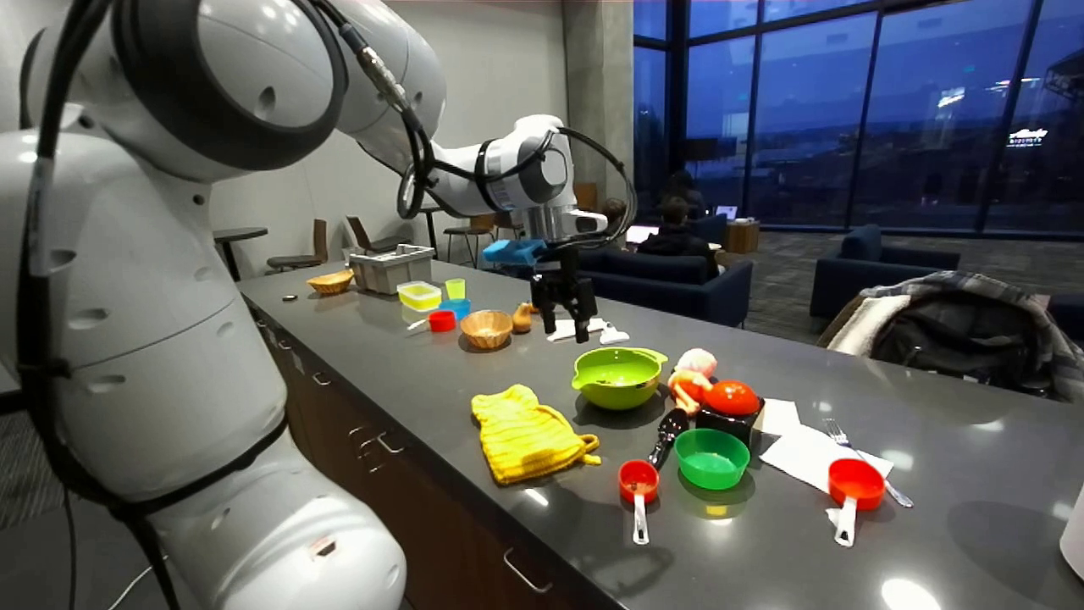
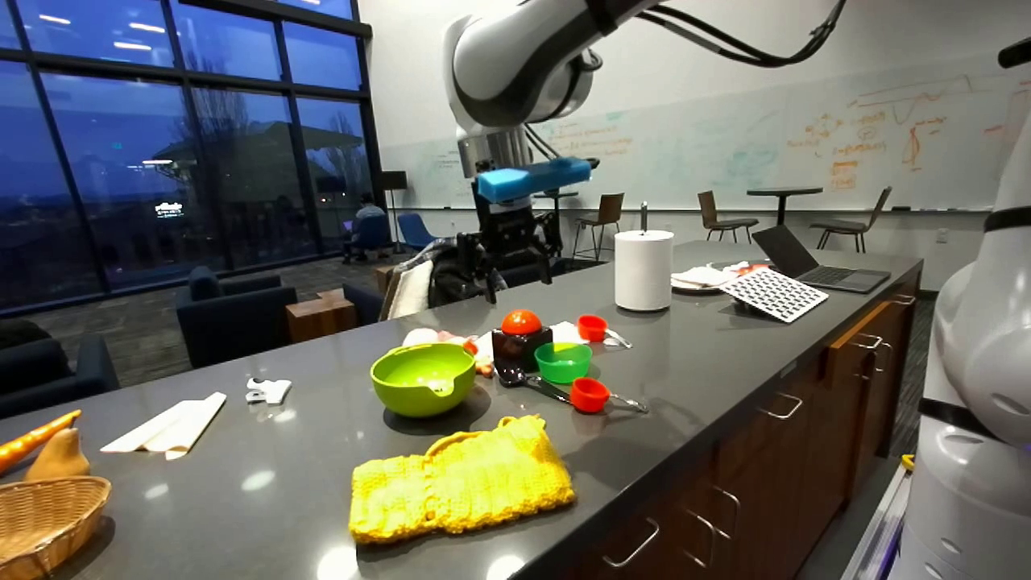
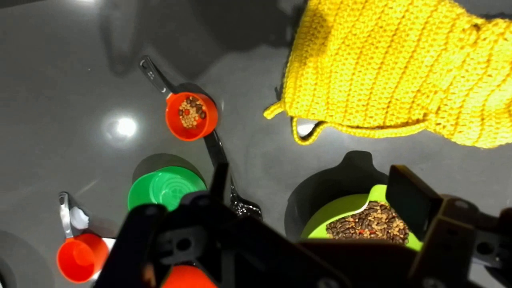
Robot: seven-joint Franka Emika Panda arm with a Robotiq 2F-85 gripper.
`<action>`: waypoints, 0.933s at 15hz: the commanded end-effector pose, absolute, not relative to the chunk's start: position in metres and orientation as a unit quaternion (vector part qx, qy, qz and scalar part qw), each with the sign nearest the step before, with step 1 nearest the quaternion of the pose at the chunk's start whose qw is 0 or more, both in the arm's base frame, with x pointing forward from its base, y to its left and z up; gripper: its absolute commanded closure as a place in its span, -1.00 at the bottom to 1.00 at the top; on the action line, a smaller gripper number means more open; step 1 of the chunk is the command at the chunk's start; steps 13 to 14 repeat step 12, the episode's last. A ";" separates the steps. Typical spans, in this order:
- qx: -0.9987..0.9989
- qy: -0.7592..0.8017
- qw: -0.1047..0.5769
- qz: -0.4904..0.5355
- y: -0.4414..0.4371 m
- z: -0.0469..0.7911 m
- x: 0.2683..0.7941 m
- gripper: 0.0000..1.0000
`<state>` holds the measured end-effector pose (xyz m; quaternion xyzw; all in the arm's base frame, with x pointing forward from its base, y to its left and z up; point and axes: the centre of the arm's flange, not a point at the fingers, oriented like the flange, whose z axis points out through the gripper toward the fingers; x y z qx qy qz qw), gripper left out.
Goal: Unfold the yellow item
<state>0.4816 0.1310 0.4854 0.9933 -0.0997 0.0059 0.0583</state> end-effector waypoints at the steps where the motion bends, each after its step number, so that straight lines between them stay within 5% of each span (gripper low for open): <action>1: 0.995 -0.088 0.046 -0.009 0.099 0.511 0.475 -1.00; 14: 0.999 -0.036 -0.017 -0.016 0.036 0.537 0.483 -1.00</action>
